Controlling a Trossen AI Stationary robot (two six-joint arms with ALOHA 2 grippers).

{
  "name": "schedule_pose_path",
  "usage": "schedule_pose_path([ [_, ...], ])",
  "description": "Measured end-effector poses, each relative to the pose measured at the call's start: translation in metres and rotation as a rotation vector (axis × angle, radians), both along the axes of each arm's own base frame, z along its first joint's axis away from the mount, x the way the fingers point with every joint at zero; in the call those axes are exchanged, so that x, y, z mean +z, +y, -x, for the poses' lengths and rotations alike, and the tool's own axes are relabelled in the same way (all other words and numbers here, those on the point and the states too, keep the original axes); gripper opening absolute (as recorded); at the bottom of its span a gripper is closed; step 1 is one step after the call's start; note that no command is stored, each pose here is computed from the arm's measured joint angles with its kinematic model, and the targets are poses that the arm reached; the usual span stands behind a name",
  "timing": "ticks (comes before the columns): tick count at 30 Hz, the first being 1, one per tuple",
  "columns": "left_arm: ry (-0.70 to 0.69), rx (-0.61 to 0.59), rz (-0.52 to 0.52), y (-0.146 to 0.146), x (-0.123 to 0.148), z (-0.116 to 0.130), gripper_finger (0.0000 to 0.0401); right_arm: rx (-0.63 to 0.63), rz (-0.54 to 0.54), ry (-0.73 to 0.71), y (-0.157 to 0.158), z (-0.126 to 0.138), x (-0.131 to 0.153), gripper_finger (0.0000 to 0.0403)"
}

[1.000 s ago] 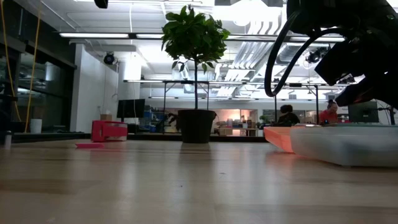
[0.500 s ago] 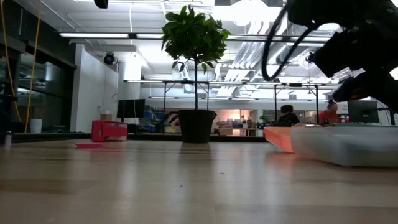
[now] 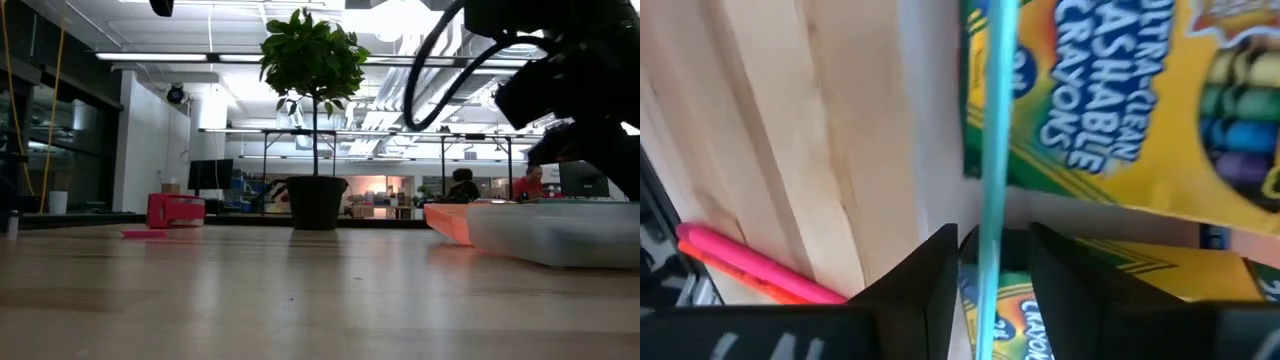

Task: Pack school essentials
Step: Put the light blue pencil into the orange supply box

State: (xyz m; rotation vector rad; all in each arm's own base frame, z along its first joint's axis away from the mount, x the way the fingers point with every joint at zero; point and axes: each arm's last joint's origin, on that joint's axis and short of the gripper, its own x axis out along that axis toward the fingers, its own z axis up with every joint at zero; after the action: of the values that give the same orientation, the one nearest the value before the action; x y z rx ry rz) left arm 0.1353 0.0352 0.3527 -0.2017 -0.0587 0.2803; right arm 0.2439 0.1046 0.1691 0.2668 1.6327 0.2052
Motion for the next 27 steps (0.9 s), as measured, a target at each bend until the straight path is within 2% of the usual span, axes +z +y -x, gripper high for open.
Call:
schedule_pose_path([
  [10,-0.001,0.000,0.002,0.000,0.000,0.000,0.0158,-0.003,0.012,0.033,0.003,-0.002,-0.009,0.0067],
  [16,-0.001,0.000,0.002,0.000,0.000,0.000,0.0158,-0.014,0.016,0.049,0.003,-0.001,-0.010,0.0011],
  [27,-0.003,0.000,0.008,0.000,0.000,0.000,0.0158,0.024,0.010,0.107,0.001,0.006,-0.007,0.0007],
])
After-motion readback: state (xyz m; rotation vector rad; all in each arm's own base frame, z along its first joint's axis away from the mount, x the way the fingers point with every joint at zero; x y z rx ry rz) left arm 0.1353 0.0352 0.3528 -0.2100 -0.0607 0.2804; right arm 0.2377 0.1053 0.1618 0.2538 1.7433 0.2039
